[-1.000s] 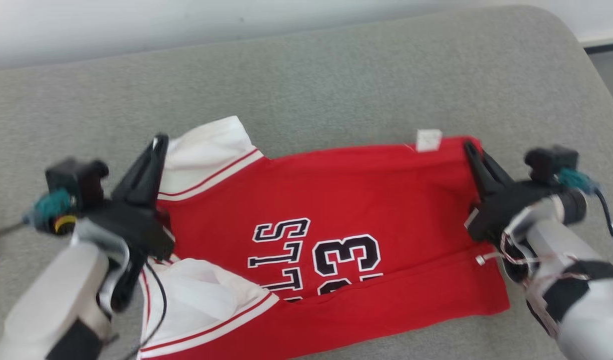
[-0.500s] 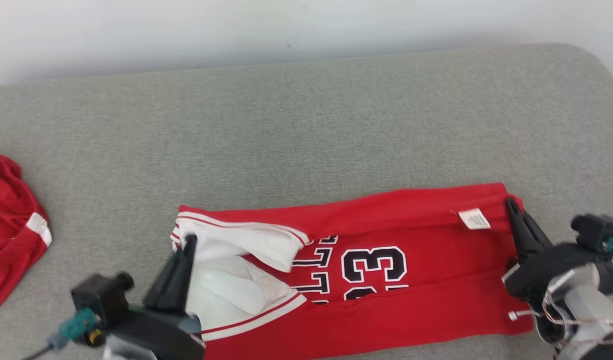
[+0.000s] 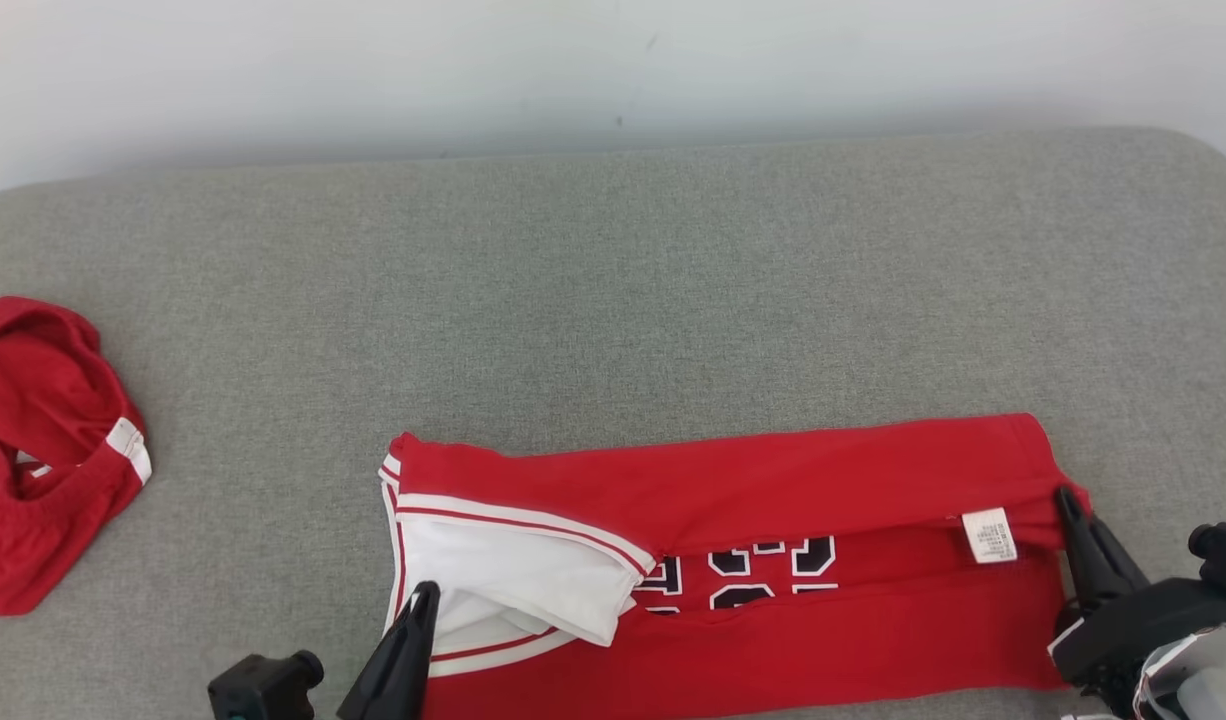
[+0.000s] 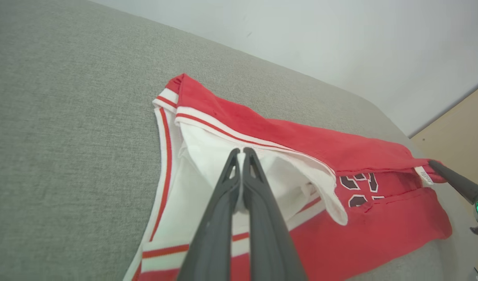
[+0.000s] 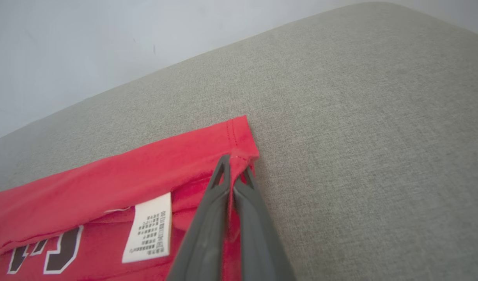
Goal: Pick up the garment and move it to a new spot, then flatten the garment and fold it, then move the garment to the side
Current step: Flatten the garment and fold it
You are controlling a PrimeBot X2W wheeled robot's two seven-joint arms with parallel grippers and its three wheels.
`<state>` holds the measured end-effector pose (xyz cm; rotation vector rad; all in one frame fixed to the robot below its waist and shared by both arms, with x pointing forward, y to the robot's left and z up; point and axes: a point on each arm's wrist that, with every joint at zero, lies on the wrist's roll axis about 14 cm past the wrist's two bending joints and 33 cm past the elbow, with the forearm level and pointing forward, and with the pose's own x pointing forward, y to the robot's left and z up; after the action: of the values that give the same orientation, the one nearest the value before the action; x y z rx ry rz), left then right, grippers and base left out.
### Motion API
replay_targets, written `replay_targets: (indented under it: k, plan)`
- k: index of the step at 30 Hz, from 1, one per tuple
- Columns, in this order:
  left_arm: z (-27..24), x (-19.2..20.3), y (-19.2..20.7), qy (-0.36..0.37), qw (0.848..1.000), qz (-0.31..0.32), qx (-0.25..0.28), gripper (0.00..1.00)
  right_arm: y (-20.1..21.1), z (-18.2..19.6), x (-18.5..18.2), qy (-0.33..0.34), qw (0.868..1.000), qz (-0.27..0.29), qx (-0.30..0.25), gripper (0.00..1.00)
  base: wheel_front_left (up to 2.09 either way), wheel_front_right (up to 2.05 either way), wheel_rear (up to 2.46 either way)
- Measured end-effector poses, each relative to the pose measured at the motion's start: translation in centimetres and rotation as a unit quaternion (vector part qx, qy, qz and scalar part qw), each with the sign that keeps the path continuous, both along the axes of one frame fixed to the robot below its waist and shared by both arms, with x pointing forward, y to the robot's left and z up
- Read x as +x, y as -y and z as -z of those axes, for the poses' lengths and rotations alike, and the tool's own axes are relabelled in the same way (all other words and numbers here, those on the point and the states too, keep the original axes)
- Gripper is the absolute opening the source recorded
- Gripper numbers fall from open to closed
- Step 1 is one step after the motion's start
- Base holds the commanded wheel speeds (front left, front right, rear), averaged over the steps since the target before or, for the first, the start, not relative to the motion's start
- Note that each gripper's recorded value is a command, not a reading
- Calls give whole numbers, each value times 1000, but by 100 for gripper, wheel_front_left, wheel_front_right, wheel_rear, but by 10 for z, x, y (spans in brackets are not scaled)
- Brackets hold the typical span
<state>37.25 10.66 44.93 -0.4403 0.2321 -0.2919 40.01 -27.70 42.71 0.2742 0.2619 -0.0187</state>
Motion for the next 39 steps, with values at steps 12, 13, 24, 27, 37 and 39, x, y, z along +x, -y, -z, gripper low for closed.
replay_targets:
  k: [12, 13, 24, 27, 37, 39]
  plan:
    - [-9, 7, -24, 39, 997, -40, 61, 100, 0, -8, -7, 4, 1000, 3, -6, 100, 0, 0, 0]
    - [-14, 8, -28, 48, 996, -48, 64, 100, 0, -11, -7, 8, 1000, 2, -7, 100, 0, 0, 0]
    - [-62, 9, -83, 142, 967, -146, 154, 100, 2, -8, -9, -23, 999, -3, -32, 100, 0, 0, 0]
    - [-70, 5, -97, 155, 958, -170, 169, 100, -1, -2, -8, -38, 999, -5, -35, 100, 0, 0, 0]
    - [-65, -13, -120, 152, 943, -195, 221, 100, -2, 27, -14, -97, 994, -2, -45, 100, 0, 0, 0]
    - [-62, -15, -119, 149, 943, -192, 227, 100, -5, 33, -15, -108, 993, -5, -44, 100, 0, 0, 0]
